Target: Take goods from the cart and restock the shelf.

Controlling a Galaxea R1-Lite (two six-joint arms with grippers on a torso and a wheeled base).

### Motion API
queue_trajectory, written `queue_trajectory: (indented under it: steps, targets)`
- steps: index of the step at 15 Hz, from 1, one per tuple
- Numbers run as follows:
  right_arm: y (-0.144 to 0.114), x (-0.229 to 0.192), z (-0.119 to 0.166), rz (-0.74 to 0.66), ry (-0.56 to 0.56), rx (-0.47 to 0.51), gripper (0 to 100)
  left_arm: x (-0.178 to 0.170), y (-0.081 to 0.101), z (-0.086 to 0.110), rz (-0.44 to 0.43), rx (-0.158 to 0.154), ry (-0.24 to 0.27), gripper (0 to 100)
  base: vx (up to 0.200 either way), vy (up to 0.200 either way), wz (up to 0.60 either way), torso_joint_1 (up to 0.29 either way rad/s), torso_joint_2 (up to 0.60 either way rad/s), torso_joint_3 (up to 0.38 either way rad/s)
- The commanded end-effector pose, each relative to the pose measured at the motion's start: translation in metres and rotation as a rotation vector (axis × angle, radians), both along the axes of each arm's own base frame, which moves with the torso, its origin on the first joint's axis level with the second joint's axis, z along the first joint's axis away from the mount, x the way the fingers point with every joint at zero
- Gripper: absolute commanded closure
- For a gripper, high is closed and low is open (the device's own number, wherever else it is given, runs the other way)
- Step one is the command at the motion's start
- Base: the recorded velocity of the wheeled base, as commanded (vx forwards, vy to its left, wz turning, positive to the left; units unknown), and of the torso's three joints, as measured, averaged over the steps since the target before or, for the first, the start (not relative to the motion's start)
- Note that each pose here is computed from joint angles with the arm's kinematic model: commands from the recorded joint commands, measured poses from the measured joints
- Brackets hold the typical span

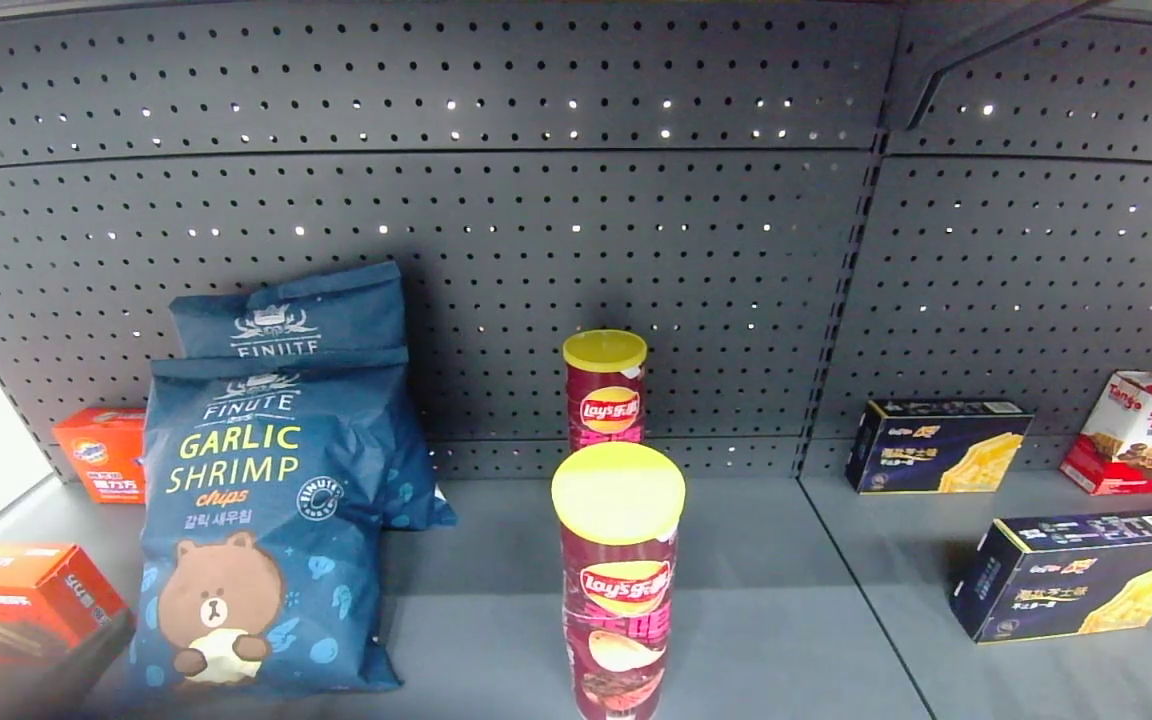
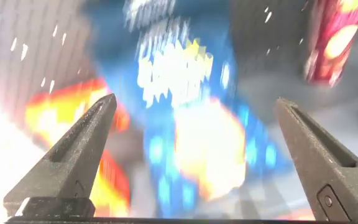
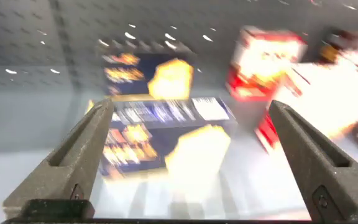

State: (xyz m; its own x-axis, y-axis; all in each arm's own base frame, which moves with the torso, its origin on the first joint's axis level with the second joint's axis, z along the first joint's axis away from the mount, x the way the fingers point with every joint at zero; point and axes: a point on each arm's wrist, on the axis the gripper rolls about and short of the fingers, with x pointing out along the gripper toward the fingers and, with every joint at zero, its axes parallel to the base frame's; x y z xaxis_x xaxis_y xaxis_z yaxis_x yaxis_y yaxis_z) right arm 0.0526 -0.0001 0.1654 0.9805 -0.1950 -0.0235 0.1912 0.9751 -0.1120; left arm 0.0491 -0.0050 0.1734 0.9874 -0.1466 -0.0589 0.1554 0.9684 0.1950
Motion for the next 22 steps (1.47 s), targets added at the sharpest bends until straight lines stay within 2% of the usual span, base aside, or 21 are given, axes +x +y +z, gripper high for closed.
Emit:
queue_trajectory:
  steps: [1,2,3,4,5,6,7,8,9,10,12,14,17,18,19,20,22]
  targets:
    - [-0.007,-0.043,-0.033,-0.062,-0.052,0.006,0,-0.042,0.003,-0.029,0.042,-0.010,-0.046,0,0.000,0.000,0.00,0.000,0.00,0.000]
    - [-0.008,-0.057,-0.046,-0.062,-0.031,0.005,0,-0.054,0.004,-0.041,0.044,-0.013,-0.022,0,0.000,0.000,0.00,0.000,0.00,0.000]
    - [-0.008,-0.067,-0.058,-0.075,-0.024,0.004,0,-0.064,0.004,-0.050,0.043,-0.029,-0.011,0,0.000,0.000,0.00,0.000,0.00,0.000]
    - [-0.009,-0.075,-0.072,-0.099,-0.021,0.016,0,-0.075,0.005,-0.061,0.044,-0.052,-0.014,0,0.000,0.000,0.00,0.000,0.00,0.000]
    - [-0.008,-0.075,-0.074,-0.108,-0.029,0.030,0,-0.079,0.005,-0.065,0.044,-0.061,-0.024,0,0.000,0.000,0.00,0.000,0.00,0.000]
    - [-0.007,-0.075,-0.076,-0.091,-0.046,0.039,0,-0.080,0.005,-0.067,0.051,-0.090,-0.031,0,0.000,0.000,0.00,0.000,0.00,0.000]
    - [-0.004,-0.075,-0.083,0.018,-0.045,0.046,0,-0.079,0.005,-0.065,0.052,-0.126,-0.061,0,0.000,0.000,0.00,0.000,0.00,0.000]
    - [-0.003,-0.075,-0.082,0.073,-0.047,0.046,0,-0.078,0.005,-0.067,0.050,-0.126,-0.062,0,0.000,0.000,0.00,0.000,0.00,0.000]
    - [0.000,-0.075,-0.083,0.194,-0.043,0.044,0,-0.074,0.004,-0.075,0.050,-0.124,-0.064,0,0.000,0.000,0.00,0.000,0.00,0.000]
    - [0.001,-0.075,-0.088,0.222,-0.035,0.057,0,-0.070,0.004,-0.084,0.048,-0.120,-0.072,0,0.000,0.000,0.00,0.000,0.00,0.000]
    - [0.000,-0.075,-0.088,0.186,-0.041,0.109,0,-0.068,0.004,-0.092,0.051,-0.113,-0.047,0,0.000,0.000,0.00,0.000,0.00,0.000]
    - [0.000,-0.075,-0.088,0.180,-0.042,0.116,0,-0.068,0.004,-0.096,0.051,-0.102,-0.003,0,0.000,0.000,0.00,0.000,0.00,0.000]
    - [0.000,-0.075,-0.088,0.180,-0.041,0.117,0,-0.068,0.004,-0.097,0.024,-0.123,0.013,0,0.000,0.000,0.00,0.000,0.00,0.000]
    - [0.000,-0.075,-0.088,0.180,-0.042,0.115,0,-0.068,0.004,-0.097,0.038,-0.139,0.013,0,0.000,0.000,0.00,0.000,0.00,0.000]
    - [0.000,-0.075,-0.088,0.180,-0.040,0.115,0,-0.069,0.004,-0.097,0.104,-0.160,-0.008,0,0.000,0.000,0.00,0.000,0.00,0.000]
    - [0.000,-0.075,-0.088,0.180,-0.042,0.116,0,-0.072,0.005,-0.098,0.185,-0.158,-0.050,0,0.000,0.000,0.00,0.000,0.00,0.000]
    - [0.000,-0.075,-0.088,0.180,-0.042,0.115,0,-0.072,0.006,-0.098,0.208,-0.161,-0.052,0,0.000,0.000,0.00,0.000,0.00,0.000]
